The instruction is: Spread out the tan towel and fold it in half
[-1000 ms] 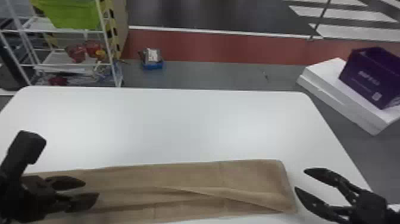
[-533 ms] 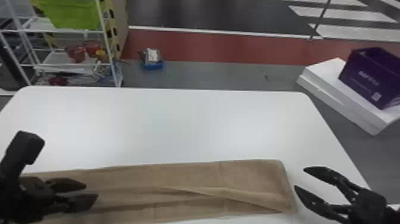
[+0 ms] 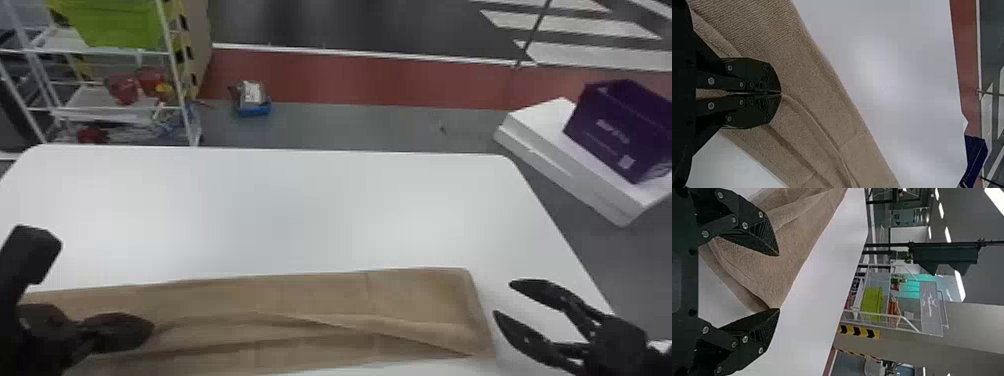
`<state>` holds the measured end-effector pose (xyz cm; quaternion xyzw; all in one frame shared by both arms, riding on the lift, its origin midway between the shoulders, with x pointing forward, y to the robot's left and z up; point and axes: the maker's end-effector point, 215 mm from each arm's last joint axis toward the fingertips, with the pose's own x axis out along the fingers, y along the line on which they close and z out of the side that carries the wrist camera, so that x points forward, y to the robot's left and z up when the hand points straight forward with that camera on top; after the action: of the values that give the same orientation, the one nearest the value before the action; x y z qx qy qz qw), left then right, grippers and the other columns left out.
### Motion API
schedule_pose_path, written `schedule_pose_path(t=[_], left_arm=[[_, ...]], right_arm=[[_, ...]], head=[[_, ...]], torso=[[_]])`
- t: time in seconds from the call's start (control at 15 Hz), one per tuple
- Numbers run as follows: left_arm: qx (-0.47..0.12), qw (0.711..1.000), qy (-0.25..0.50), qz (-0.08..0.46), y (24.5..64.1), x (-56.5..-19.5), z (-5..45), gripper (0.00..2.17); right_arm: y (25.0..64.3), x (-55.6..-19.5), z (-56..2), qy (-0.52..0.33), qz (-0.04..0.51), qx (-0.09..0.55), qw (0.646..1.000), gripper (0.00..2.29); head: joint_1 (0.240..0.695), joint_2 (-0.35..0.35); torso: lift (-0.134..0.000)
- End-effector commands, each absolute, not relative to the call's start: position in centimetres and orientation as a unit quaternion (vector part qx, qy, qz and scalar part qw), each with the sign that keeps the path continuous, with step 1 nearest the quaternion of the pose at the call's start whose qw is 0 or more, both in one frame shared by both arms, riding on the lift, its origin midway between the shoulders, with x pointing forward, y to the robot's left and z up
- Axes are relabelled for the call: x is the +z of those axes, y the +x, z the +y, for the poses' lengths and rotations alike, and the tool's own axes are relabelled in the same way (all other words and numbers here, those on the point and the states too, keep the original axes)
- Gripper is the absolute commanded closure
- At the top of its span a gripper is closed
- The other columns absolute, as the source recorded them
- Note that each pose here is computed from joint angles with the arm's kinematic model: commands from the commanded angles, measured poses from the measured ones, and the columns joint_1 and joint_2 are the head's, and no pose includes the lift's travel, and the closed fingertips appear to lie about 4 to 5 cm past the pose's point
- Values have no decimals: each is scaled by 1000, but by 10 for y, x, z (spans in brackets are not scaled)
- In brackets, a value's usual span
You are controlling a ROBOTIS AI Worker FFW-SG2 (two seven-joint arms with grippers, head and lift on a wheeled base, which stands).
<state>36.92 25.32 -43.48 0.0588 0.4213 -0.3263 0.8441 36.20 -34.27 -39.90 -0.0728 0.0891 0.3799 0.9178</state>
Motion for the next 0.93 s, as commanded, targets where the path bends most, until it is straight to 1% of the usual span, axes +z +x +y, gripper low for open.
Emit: schedule_pose_path(t=[0.0,0.2,0.27,0.33,0.47,0.67,0.73,0.8,0.87], left_arm=[[-327,847,58,415,357,-425,254,1096],[-334,846,53,413,330,-418,250,1096],[-332,844,52,418,321,-422,252,1315],[-332,843,45,421,311,-425,255,1413],[-336,838,36,429,290,-432,259,1409],[-340,829,38,443,271,-452,259,1379],[-338,831,42,439,270,-454,261,748],[-337,834,37,436,271,-451,263,12],[-334,839,33,428,273,-444,267,-2]], right_arm=[[362,-396,-346,-72,85,378,919,454],[363,-393,-346,-72,81,378,919,454],[363,-391,-345,-74,77,380,919,454],[364,-391,-344,-73,77,382,918,454],[364,-390,-344,-75,77,382,918,454],[365,-390,-343,-76,77,384,917,454],[365,-389,-342,-75,76,385,917,454],[365,-388,-342,-76,74,386,917,454],[365,-388,-341,-74,75,386,917,451]], head=[[695,-139],[695,-151],[695,-155],[695,-157],[695,-156],[695,-153],[695,-153],[695,-153],[695,-149]], torso=[[-123],[-123],[-123],[-123],[-123],[-123],[-123],[-123],[-123]])
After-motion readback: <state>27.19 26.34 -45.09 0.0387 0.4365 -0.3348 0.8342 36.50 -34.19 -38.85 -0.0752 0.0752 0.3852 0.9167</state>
